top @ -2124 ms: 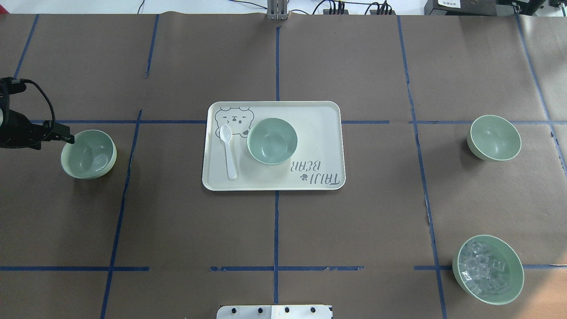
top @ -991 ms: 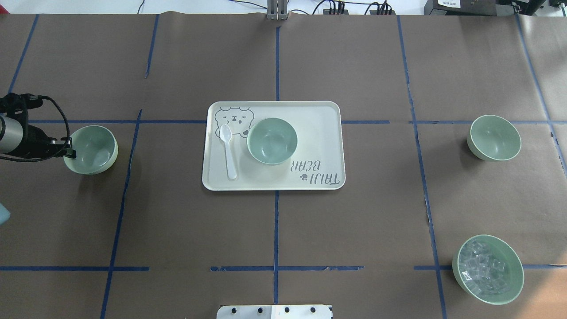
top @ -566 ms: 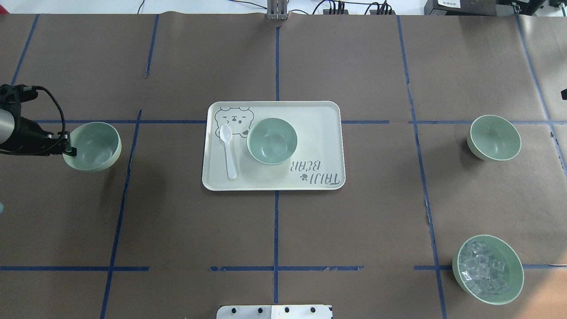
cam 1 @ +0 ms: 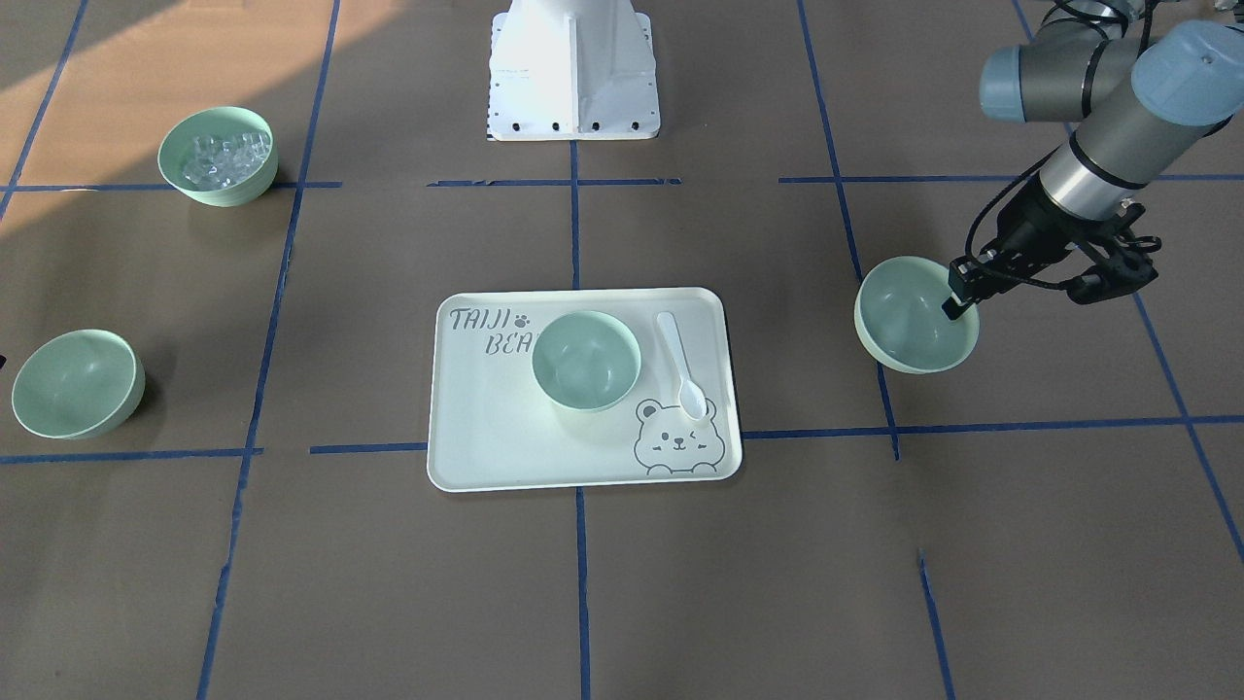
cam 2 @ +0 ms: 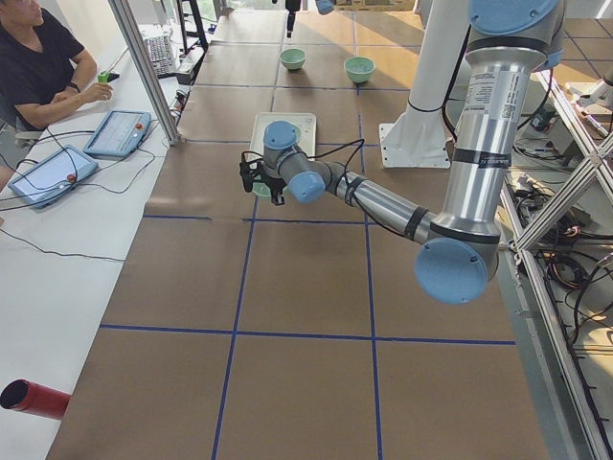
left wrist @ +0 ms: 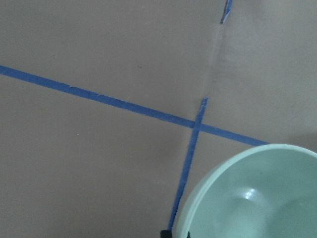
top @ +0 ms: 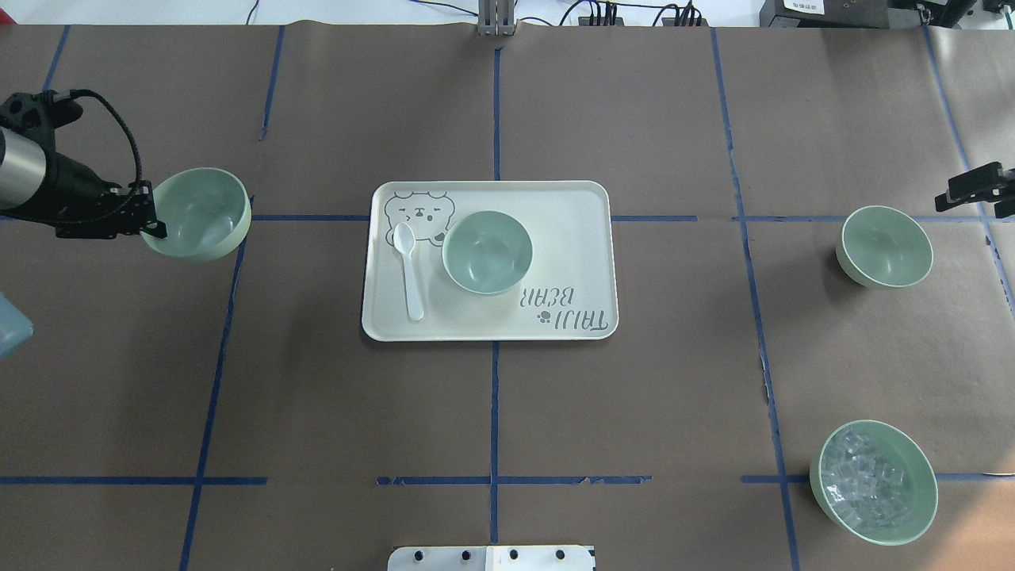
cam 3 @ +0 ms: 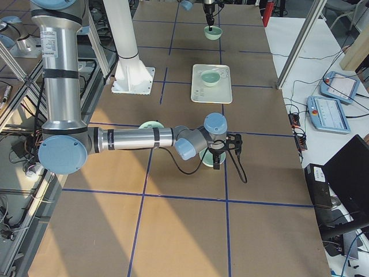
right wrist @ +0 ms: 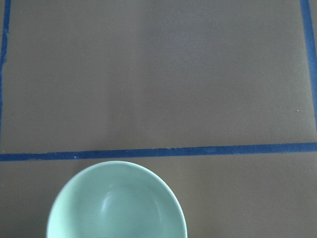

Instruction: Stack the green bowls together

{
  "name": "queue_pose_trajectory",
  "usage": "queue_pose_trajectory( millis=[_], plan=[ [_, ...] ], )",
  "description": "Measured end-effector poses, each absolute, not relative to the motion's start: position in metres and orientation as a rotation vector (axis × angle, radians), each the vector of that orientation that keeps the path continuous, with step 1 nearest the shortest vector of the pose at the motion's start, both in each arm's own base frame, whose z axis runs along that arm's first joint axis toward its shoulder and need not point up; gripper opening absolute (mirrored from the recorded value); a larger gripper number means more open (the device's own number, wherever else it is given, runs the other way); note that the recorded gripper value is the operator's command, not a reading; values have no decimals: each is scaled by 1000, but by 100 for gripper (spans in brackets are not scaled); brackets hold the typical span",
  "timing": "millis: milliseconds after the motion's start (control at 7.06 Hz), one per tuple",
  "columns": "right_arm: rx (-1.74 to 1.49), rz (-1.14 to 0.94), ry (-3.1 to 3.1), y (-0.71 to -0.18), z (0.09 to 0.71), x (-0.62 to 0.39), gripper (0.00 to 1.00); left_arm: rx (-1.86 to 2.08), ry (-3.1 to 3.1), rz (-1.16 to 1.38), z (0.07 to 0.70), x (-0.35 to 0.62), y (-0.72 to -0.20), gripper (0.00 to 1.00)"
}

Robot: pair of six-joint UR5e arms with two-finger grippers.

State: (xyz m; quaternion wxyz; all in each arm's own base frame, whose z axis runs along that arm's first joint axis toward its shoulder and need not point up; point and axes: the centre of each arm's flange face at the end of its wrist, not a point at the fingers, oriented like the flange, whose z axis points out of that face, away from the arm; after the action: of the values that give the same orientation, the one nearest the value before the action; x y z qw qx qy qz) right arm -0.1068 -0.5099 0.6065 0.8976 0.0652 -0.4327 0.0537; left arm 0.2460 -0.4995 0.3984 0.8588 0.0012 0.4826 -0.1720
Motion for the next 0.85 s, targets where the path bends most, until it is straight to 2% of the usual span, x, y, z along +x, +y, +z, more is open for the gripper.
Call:
queue_pose_trajectory(
  millis=[283, 425, 566, 708, 850],
  plan=[
    [140, 79, -884, -500, 642, -140, 98, -10, 1034, -410, 367, 253, -511, 0],
    [138, 64, -876, -496, 651, -151, 67, -11, 1039, -419, 360, 255, -513, 0],
    [133, 59, -873, -494, 656, -156, 5, -14, 1045, -427, 354, 256, -515, 0],
    [127, 61, -872, -493, 659, -158, 0, -21, 1051, -441, 349, 259, -516, 0],
    [126, 63, -874, -493, 658, -160, 0, -32, 1059, -458, 343, 263, -517, 0]
  ],
)
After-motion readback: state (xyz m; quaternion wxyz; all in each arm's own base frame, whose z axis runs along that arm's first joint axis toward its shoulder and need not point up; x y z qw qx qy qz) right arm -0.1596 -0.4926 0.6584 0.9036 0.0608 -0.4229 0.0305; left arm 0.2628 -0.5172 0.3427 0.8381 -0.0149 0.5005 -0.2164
